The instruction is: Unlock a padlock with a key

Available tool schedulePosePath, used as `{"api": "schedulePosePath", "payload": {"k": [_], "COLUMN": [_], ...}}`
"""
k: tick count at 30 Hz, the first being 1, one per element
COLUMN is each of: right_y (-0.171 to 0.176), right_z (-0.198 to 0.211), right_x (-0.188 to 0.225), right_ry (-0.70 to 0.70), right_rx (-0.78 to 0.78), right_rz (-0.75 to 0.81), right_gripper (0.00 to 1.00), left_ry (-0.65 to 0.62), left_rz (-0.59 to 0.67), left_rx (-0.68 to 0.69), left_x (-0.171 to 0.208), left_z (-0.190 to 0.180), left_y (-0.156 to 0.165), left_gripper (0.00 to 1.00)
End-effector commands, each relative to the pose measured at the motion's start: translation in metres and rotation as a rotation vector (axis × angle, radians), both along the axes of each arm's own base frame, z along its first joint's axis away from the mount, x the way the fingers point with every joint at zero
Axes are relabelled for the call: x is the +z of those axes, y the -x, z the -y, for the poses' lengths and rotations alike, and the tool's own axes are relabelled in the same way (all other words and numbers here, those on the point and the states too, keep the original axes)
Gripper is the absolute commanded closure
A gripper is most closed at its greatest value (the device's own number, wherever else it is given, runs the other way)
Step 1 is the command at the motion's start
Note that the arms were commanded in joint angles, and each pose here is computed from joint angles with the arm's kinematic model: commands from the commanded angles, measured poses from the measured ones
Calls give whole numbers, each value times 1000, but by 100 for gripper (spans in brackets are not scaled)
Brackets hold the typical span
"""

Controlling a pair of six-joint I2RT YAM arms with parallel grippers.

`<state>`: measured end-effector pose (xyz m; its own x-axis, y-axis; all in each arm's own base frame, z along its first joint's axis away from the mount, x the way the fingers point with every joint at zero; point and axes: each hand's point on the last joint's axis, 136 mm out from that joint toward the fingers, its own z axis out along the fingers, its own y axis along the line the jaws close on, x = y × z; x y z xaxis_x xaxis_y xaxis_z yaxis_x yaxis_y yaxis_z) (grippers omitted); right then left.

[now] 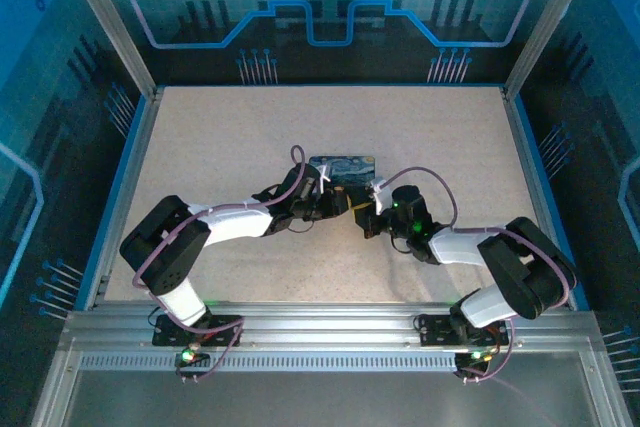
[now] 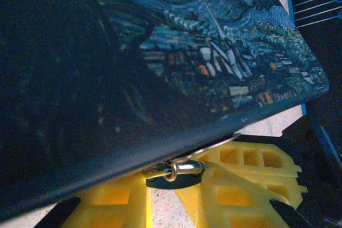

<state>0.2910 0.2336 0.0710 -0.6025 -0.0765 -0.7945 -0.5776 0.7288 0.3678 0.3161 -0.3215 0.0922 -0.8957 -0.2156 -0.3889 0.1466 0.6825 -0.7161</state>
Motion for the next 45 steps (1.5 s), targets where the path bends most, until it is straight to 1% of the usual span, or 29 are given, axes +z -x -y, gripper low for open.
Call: {"api": "schedulePosePath", "payload": {"k": [1, 10, 18, 45], "right_y": [-2, 13, 18, 6], "right_z": [-9, 0, 3, -8], "right_x": [9, -3, -2, 15], "right_ry": [-26, -3, -8, -52], "right_rx": [21, 27, 27, 38], "right_rz": [22, -8, -6, 38], "right_gripper": [100, 100, 100, 100], "left_ry": [46, 51, 50, 48], "left_rz": [36, 39, 38, 32], "left_rx": [-16, -15, -13, -15], "left_x": [22, 24, 24, 22], "left_z": [7, 8, 8, 7], "left_y": [-1, -2, -3, -2], "left_gripper": [78, 78, 78, 78]}}
